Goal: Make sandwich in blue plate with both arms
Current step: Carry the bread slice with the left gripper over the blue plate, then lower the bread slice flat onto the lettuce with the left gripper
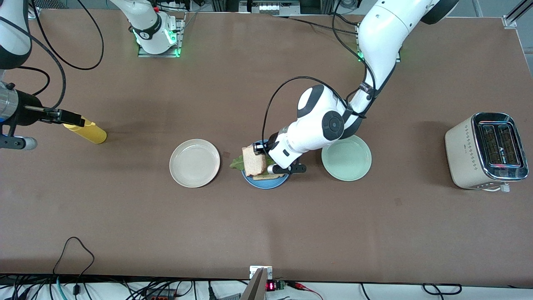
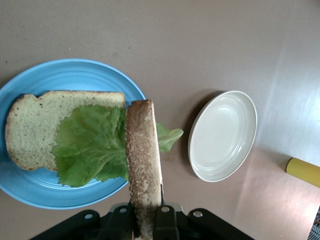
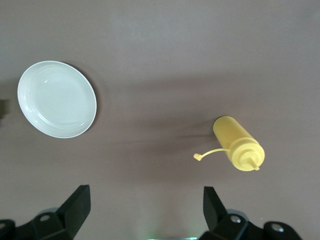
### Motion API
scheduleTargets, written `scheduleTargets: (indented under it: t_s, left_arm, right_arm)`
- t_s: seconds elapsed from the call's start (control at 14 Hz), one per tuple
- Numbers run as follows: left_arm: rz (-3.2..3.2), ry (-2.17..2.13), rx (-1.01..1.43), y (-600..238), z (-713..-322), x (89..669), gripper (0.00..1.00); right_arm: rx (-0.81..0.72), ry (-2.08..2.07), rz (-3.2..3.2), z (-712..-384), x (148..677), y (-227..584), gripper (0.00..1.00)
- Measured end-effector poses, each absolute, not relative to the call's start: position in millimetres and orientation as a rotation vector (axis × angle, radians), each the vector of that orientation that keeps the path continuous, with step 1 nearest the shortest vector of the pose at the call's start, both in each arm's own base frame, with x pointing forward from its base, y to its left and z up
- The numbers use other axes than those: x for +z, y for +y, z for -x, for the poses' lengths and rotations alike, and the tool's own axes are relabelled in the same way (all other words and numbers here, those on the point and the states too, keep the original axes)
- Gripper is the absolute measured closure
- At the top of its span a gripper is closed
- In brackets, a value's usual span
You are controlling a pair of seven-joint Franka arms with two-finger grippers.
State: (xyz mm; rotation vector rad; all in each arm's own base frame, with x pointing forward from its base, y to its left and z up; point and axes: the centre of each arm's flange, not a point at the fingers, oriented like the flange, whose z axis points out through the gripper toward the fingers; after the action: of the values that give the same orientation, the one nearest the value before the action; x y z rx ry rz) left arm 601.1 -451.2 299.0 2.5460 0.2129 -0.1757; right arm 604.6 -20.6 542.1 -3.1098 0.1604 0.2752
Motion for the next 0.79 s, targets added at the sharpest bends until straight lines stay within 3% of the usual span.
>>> scheduleTargets:
  t_s: [0.79]
  left_arm:
    - [-2.567, 0.107, -0.178, -446, -602, 271, 0.9]
  right_arm:
    - [0.259, 0.058, 3.163, -584, 561, -32, 0.0]
